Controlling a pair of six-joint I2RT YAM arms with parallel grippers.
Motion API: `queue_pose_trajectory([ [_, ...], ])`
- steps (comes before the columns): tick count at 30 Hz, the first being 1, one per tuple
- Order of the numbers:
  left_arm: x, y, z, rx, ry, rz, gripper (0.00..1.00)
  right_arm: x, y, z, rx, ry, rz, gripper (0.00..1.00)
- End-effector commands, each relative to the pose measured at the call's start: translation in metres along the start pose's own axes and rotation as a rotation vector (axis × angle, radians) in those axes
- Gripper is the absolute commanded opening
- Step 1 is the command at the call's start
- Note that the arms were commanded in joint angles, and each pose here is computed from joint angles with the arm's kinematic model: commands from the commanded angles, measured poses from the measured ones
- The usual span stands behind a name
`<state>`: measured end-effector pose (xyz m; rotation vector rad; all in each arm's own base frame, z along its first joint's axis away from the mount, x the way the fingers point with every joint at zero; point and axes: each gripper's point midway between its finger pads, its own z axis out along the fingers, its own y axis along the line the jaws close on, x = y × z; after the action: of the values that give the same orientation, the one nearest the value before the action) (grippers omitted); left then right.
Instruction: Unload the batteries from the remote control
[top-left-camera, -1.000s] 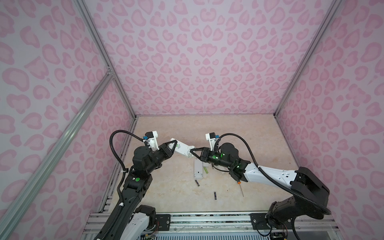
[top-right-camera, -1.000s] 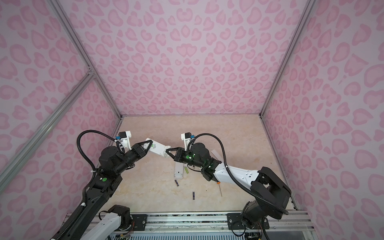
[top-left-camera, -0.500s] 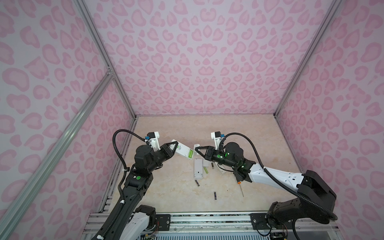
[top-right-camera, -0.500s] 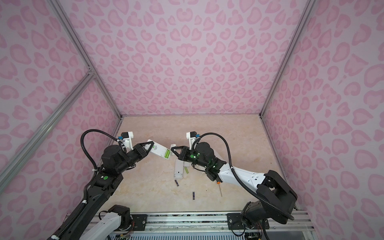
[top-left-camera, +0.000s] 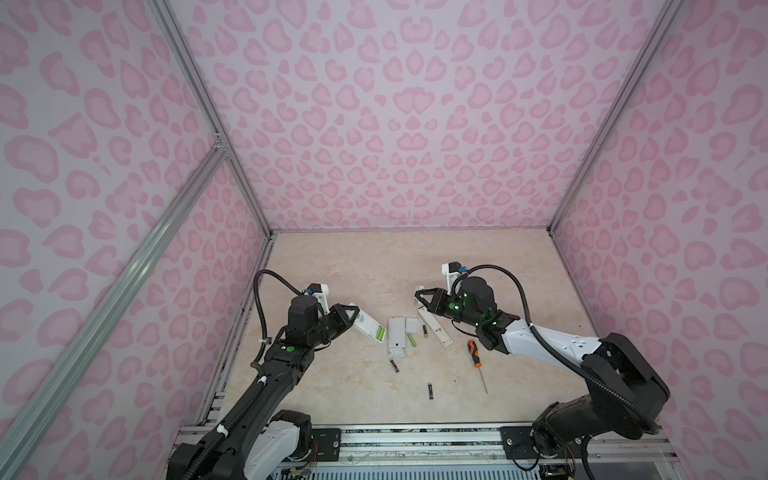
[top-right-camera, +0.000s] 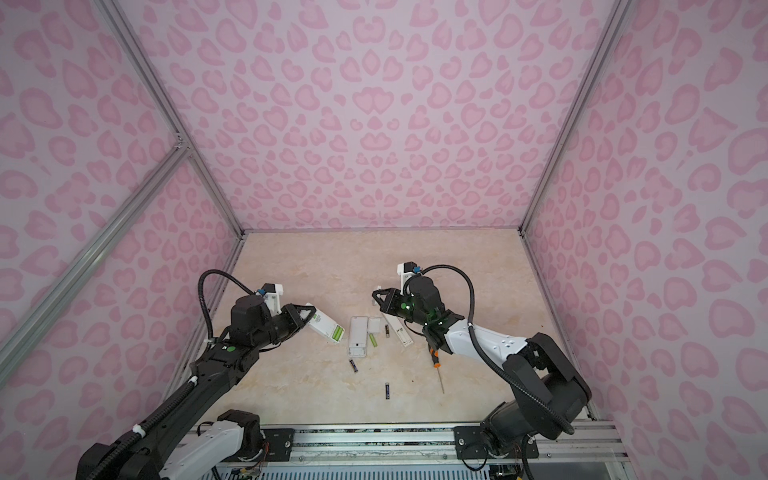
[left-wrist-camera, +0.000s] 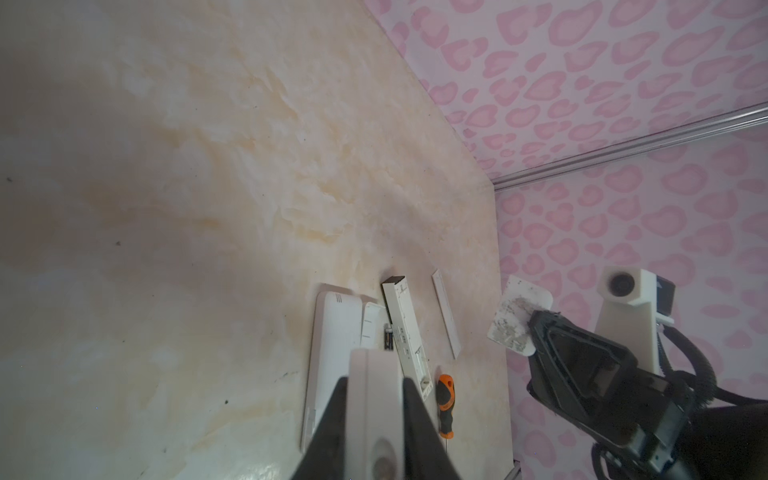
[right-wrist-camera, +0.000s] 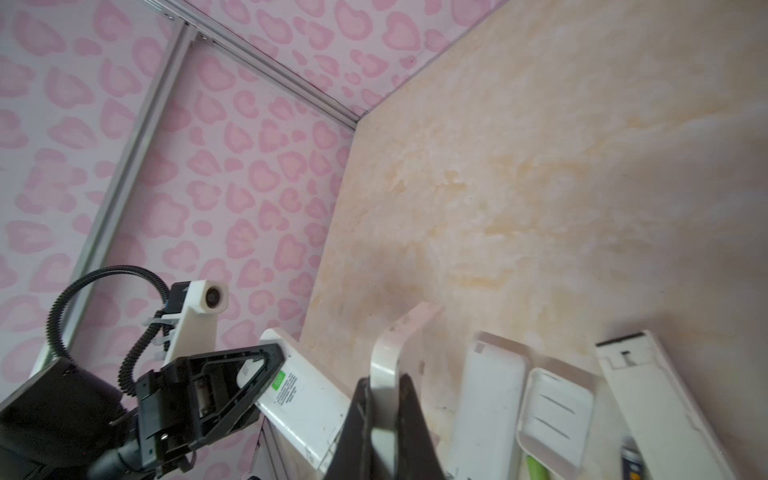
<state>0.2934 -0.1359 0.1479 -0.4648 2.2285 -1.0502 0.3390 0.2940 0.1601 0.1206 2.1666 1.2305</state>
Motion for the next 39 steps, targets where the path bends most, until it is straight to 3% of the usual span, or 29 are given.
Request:
queue_pose_trajectory([
  [1, 0.004, 0.003, 0.008, 0.016, 0.028, 0.008, 0.03, 0.001, -0.03, 0.007, 0.049, 0.028, -0.002, 0.07],
  [13, 0.015, 0.045, 0.027, -0.077, 0.089, -0.047, 0.03, -0.015, -0.126, 0.023, 0.182, 0.046, 0.116, 0.09],
  [20, 0.018, 0.064, 0.04, -0.119, 0.131, -0.066, 0.03, -0.007, -0.152, 0.028, 0.226, 0.085, 0.128, 0.15],
  [26, 0.022, 0.075, 0.048, -0.149, 0.162, -0.075, 0.04, -0.007, -0.165, 0.02, 0.302, 0.1, 0.098, 0.37],
  [31, 0.024, 0.084, 0.049, -0.182, 0.167, -0.073, 0.13, -0.008, -0.168, 0.008, 0.369, 0.112, 0.047, 0.46],
  [39, 0.025, 0.094, 0.047, -0.234, 0.161, -0.064, 0.35, -0.012, -0.165, -0.017, 0.489, 0.18, -0.06, 0.48],
])
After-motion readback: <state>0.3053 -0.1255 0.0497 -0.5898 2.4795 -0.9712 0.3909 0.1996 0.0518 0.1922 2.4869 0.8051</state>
